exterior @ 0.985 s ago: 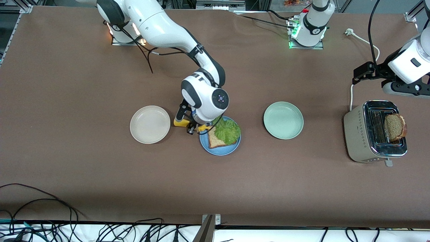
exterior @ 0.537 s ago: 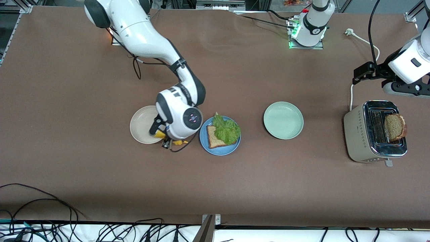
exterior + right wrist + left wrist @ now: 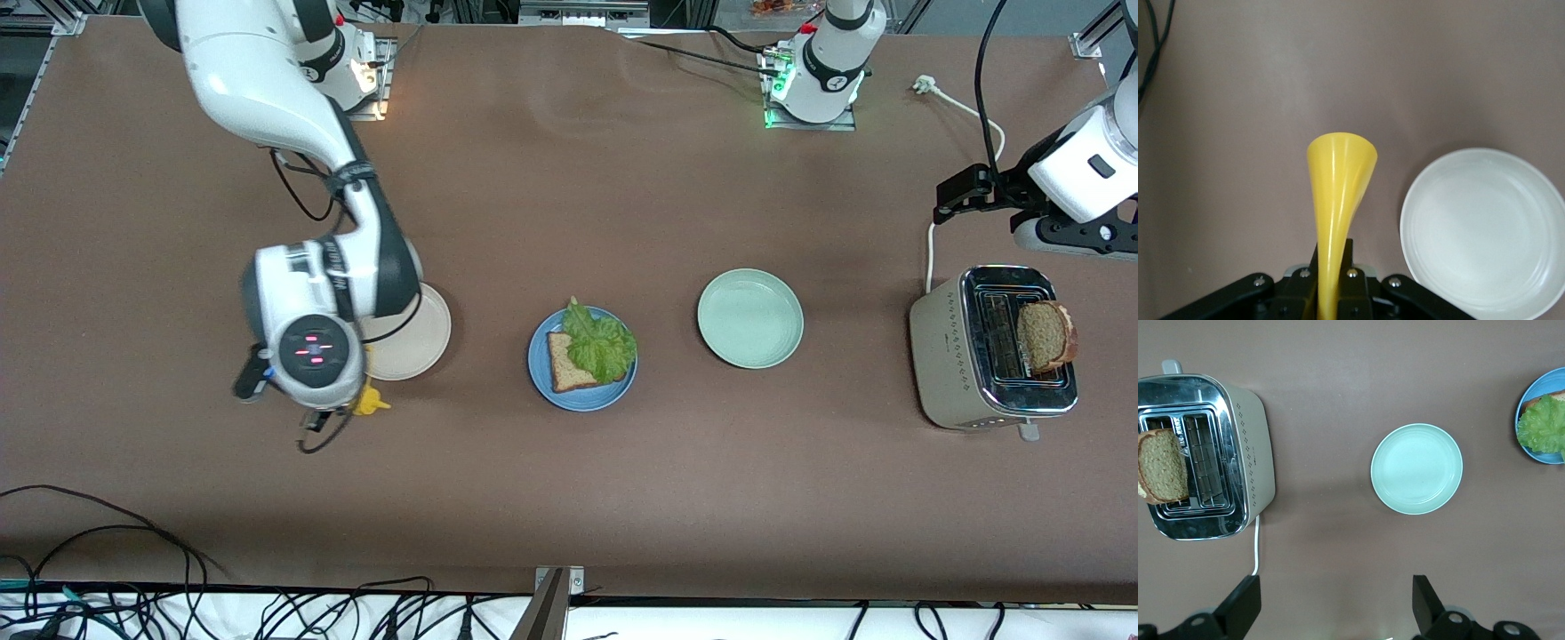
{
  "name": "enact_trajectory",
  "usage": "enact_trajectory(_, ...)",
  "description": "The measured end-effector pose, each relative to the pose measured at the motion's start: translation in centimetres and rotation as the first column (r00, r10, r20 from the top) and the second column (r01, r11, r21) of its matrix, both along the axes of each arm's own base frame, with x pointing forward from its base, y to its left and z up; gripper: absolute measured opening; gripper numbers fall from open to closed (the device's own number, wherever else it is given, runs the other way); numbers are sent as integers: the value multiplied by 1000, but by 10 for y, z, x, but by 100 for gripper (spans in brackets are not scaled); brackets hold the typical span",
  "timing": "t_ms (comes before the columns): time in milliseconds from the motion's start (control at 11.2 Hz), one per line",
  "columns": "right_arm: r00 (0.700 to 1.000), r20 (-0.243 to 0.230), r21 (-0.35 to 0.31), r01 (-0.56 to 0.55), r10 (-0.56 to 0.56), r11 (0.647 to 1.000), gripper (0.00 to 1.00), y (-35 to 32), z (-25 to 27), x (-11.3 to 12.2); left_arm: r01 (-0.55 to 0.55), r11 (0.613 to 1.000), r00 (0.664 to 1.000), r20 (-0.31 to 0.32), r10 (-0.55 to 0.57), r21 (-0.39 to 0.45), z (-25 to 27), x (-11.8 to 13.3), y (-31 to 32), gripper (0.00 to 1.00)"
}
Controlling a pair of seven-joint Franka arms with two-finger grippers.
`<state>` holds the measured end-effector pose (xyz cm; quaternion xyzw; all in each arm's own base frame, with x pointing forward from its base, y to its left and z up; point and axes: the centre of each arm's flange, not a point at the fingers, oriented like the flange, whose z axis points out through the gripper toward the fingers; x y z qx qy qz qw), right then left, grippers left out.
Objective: Make sandwich in blue plate with both arms
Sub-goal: 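Carry the mustard bottle back beside the white plate with the right gripper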
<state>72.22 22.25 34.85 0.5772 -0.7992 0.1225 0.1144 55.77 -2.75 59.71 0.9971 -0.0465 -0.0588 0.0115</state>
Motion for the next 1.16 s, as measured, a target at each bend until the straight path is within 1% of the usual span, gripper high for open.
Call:
enact_trajectory(179,1000,-19,95,-11,12,995,9,-42,24,9,0,1000,1000,0,0,0,0,0,0,100)
enact_trajectory(269,998,-43,162,-43,51,986,9,-66,31,12,0,1000,1000,0,0,0,0,0,0,100)
enact_trajectory(358,994,-46,216,-82,94,973,9,-85,36,13,-1,1000,1000,0,1,0,0,0,0,100)
enact_trajectory(537,989,-15,314,-138,150,939,9,-126,43,12,-1,1000,1000,-1,1,0,-1,0,0,100)
enact_trajectory(627,983,-2,374,-168,182,912,9,-149,42,9,-1,1000,1000,-1,1,0,-1,0,0,100)
enact_trajectory(717,975,8,435,-205,224,877,9,-170,37,4,-1,1000,1000,-1,1,0,-1,0,0,100)
enact_trajectory(806,967,14,476,-230,255,849,9,-188,28,-1,-1,1000,1000,-1,1,0,-1,0,0,100)
enact_trajectory(896,959,20,495,-256,284,830,9,-202,19,-5,-1,1000,1000,-1,1,0,-1,0,1,100)
enact_trajectory(1075,944,58,522,-307,326,796,9,-217,1,-14,-3,1000,1000,6,3,0,-1,2,1,100)
enact_trajectory(1164,938,75,558,-320,338,765,9,-218,-9,-21,-10,1000,1000,13,10,0,-2,4,5,100)
